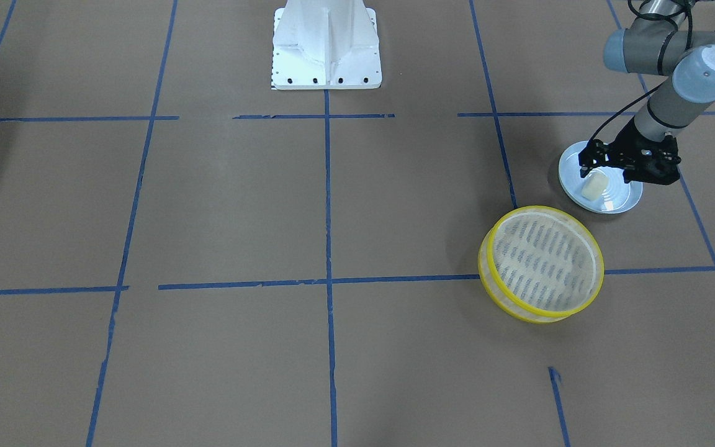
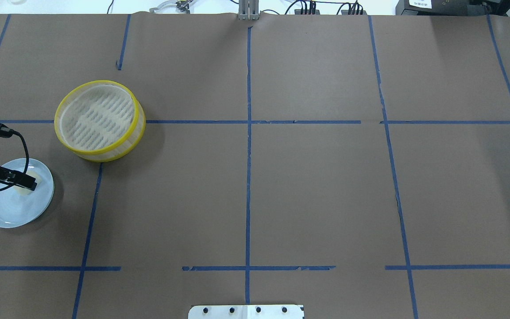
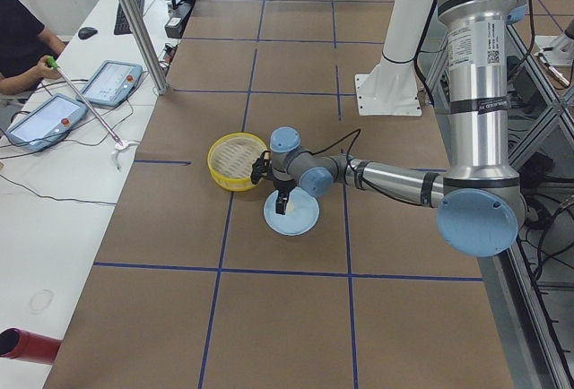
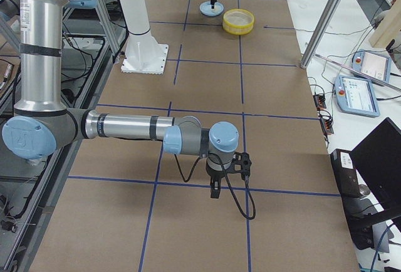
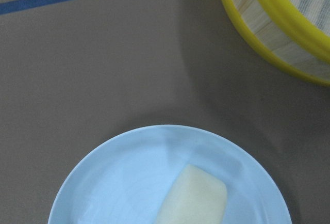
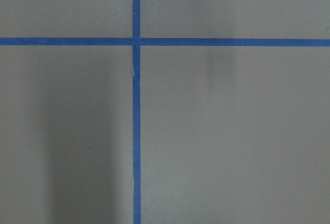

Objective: Place bun in steamer
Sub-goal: 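Move the left gripper down over the pale bun on the blue plate, then close the left gripper on the bun and lift it off the plate, then carry the bun with the left gripper over the yellow steamer, then lower the bun into the steamer and open the left gripper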

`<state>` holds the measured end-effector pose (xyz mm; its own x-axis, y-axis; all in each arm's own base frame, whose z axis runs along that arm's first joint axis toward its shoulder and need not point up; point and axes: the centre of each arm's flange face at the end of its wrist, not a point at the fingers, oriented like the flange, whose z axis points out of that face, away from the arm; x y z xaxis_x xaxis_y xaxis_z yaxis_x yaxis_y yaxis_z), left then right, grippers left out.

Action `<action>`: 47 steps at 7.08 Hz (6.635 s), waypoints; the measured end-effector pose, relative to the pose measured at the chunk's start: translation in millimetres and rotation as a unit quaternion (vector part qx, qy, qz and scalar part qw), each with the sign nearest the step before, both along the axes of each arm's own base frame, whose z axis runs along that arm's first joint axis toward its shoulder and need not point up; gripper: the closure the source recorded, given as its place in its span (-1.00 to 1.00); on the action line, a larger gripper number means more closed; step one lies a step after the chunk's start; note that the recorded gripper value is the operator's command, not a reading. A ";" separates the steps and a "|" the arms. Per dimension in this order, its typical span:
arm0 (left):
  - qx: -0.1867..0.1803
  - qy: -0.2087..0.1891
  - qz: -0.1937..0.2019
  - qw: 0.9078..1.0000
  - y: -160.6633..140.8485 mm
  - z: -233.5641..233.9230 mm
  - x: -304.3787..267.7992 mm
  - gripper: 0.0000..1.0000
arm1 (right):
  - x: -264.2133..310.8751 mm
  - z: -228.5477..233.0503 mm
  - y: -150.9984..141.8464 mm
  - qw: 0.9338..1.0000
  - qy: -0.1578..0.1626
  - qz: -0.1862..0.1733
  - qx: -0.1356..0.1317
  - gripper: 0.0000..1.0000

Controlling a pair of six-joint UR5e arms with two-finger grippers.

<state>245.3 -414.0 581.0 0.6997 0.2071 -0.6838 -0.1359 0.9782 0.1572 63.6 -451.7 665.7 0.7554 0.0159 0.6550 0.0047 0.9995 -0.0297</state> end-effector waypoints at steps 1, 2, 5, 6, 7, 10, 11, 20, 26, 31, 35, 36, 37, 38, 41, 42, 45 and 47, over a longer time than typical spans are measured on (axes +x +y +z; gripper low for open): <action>0.003 0.003 0.003 1.000 0.7 4.8 3.1 -1.00 | -0.1 0.0 0.0 1.000 0.000 0.000 0.000 -1.00; 0.006 0.006 0.004 1.000 0.7 7.5 4.8 -1.00 | -0.2 0.0 0.0 1.000 0.000 0.000 0.000 -1.00; 0.004 0.011 0.000 1.000 -0.7 5.3 9.1 -0.73 | -0.1 0.0 0.0 1.000 0.000 0.000 0.000 -1.00; 0.004 0.011 0.000 1.000 -0.6 4.9 10.1 -0.71 | -0.3 0.0 0.0 1.000 0.000 0.000 0.000 -1.00; 0.004 0.011 0.001 1.000 -0.4 4.7 10.7 -0.65 | -0.4 0.0 -0.1 1.000 0.000 0.000 0.000 -1.00; 0.004 0.013 -0.001 1.000 -0.7 4.1 12.2 -0.02 | -0.1 0.0 0.0 1.000 0.000 0.000 0.000 -1.00; 0.005 0.015 -0.001 1.000 -0.7 3.9 12.1 0.17 | -0.2 0.0 0.0 1.000 0.000 0.000 0.000 -1.00; 0.024 0.032 -0.001 0.999 4.3 -20.0 0.3 0.39 | -0.3 0.0 0.0 1.000 0.000 0.000 0.000 -1.00; 0.044 -0.003 -0.013 0.999 -34.0 -106.1 -59.6 0.42 | -0.3 0.0 0.0 1.000 0.000 0.000 0.000 -1.00; 0.016 -0.048 -0.003 0.999 -141.5 -249.2 -37.8 0.42 | -0.1 0.0 0.0 1.000 0.000 0.000 0.000 -1.00; 0.006 -0.035 0.022 0.999 -175.7 -207.9 69.1 0.42 | 0.1 0.0 0.0 1.000 0.000 0.000 0.000 -1.00; 0.004 -0.033 0.023 0.999 -175.1 -195.0 86.6 0.42 | 0.0 0.0 0.0 1.000 0.000 0.000 0.000 -1.00; 0.002 -0.030 0.025 0.999 -173.2 -187.2 99.7 0.42 | -0.1 0.0 0.0 1.000 0.000 0.000 0.000 -1.00; 0.001 -0.030 0.026 0.999 -172.6 -181.1 107.4 0.42 | 0.0 0.0 0.0 1.000 0.000 0.000 0.000 -1.00; 0.002 -0.030 0.029 0.999 -175.1 -164.2 115.2 0.03 | -0.1 0.0 0.0 1.000 0.000 0.000 0.000 -1.00; 0.002 -0.031 0.029 0.999 -175.5 -158.9 116.0 -0.99 | 0.0 0.0 0.0 1.000 0.000 0.000 0.000 -1.00; 0.005 -0.029 0.030 0.999 -174.9 -157.5 114.5 -1.00 | -0.4 0.0 -0.1 1.000 0.000 0.000 0.000 -1.00; 0.029 -0.015 0.020 0.999 -169.4 -179.5 94.9 -1.00 | -0.4 0.0 0.0 1.000 0.000 -0.001 0.000 -1.00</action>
<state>340.3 -583.4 401.5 0.7098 0.2735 -0.6492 -0.1800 0.9614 0.2082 63.2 -451.7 665.7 0.7555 0.0147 0.6550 0.0060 0.9996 -0.0294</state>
